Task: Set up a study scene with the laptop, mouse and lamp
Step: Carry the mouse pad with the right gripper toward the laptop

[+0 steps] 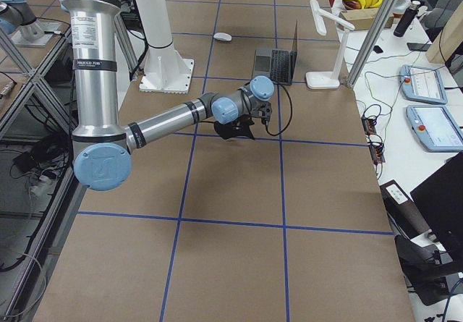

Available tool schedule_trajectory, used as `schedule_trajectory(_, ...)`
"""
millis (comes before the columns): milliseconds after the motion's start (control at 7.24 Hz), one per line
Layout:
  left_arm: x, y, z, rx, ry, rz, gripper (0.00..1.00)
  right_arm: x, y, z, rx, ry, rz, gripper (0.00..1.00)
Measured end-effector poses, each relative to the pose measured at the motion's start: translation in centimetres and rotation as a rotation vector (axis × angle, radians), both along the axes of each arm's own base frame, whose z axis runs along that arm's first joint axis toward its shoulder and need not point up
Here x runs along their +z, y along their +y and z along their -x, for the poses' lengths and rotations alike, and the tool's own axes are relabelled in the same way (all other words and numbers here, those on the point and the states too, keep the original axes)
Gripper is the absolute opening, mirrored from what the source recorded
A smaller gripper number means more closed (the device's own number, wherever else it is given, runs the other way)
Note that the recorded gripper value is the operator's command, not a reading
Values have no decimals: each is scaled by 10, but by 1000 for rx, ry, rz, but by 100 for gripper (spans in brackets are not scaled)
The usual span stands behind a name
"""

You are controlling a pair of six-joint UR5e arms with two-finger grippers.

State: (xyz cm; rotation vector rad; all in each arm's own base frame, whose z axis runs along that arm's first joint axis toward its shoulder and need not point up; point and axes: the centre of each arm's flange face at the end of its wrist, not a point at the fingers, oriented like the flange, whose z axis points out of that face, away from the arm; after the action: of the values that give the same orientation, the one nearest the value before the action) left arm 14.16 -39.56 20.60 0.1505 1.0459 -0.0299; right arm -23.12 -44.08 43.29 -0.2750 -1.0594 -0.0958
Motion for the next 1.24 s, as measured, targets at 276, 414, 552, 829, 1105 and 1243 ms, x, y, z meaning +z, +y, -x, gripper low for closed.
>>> schedule_trajectory(276, 13, -2, 11, 4, -21, -20, 100, -47, -21, 28, 72, 58, -24, 0)
schedule_trajectory(414, 16, -3, 15, -1, -25, -21, 100, -77, -32, 50, 95, 116, -50, 0)
schedule_trajectory(552, 18, -3, 17, -3, -28, -20, 100, -112, -41, 73, 111, 184, -78, 0)
schedule_trajectory(829, 21, -3, 21, -6, -33, -25, 100, -158, -48, 95, 126, 259, -110, 0)
schedule_trajectory(1105, 25, -4, 27, -11, -40, -30, 100, -179, -41, 119, 126, 285, -152, 0)
schedule_trajectory(1243, 26, -4, 28, -12, -41, -31, 100, -190, -36, 130, 135, 291, -167, 0)
